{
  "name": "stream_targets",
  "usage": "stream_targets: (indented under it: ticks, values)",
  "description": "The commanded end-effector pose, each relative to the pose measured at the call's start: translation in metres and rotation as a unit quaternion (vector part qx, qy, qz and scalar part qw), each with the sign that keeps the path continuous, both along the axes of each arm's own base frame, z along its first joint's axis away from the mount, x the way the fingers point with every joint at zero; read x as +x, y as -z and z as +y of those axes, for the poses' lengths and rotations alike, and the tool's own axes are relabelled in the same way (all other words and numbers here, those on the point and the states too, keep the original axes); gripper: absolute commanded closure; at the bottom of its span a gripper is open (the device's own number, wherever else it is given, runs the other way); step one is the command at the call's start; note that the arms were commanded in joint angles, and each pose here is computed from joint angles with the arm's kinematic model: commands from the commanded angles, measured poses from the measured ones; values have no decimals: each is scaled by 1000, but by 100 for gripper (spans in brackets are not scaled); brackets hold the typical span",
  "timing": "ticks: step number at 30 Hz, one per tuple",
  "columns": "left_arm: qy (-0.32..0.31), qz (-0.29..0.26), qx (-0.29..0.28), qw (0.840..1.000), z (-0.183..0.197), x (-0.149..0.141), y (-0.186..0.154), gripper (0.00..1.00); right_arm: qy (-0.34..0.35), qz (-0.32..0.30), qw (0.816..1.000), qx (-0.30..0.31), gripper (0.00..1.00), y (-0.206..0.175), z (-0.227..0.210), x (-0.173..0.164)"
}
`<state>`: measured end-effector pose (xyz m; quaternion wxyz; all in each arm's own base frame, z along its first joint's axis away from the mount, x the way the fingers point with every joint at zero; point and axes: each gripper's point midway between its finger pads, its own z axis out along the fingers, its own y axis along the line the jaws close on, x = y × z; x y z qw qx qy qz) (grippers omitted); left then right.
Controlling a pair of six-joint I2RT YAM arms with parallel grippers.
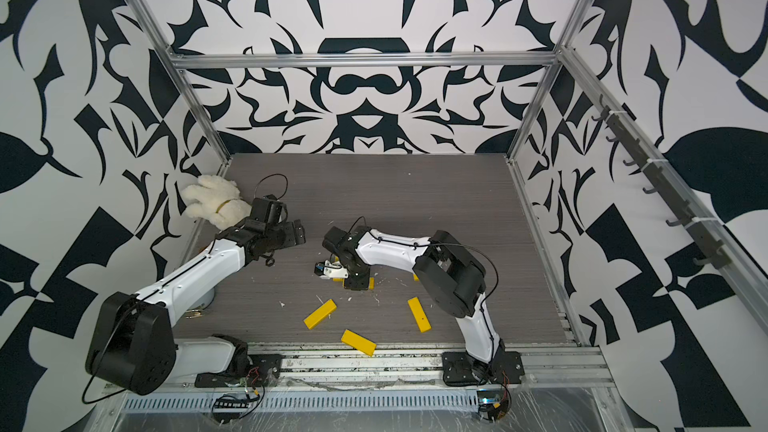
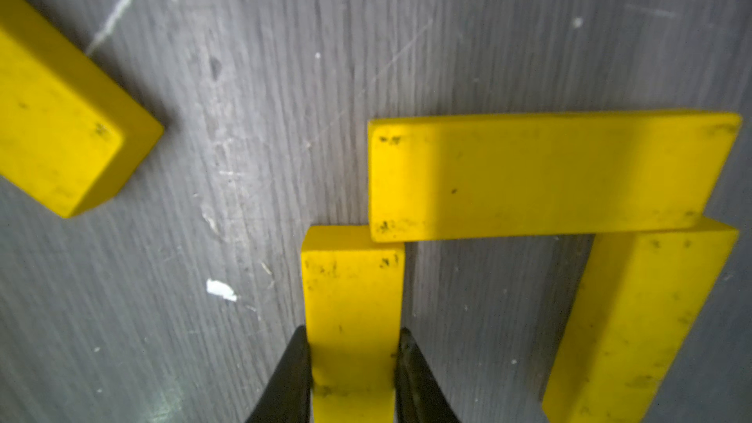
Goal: Assemble the number 8 with building blocks
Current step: Assemble the building block at the center of the board.
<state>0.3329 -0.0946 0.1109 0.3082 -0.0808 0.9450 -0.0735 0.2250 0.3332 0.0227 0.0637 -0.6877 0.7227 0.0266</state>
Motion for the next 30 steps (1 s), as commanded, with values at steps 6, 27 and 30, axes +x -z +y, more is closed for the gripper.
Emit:
stream_targets:
  ticks: [6,27,30]
  values:
    - [2,-1,2,1000,4,-5,-2,4,-8,-1,1000,0,84,-2,5,1]
    - [4,-1,-3,1000,3,-7,-6,3,-12,-20,1000,-8,51,-10,1,5]
    - [1,-1,-4,1000,3,-7,-6,3,-13,-27,1000,0,47,-17,2,7]
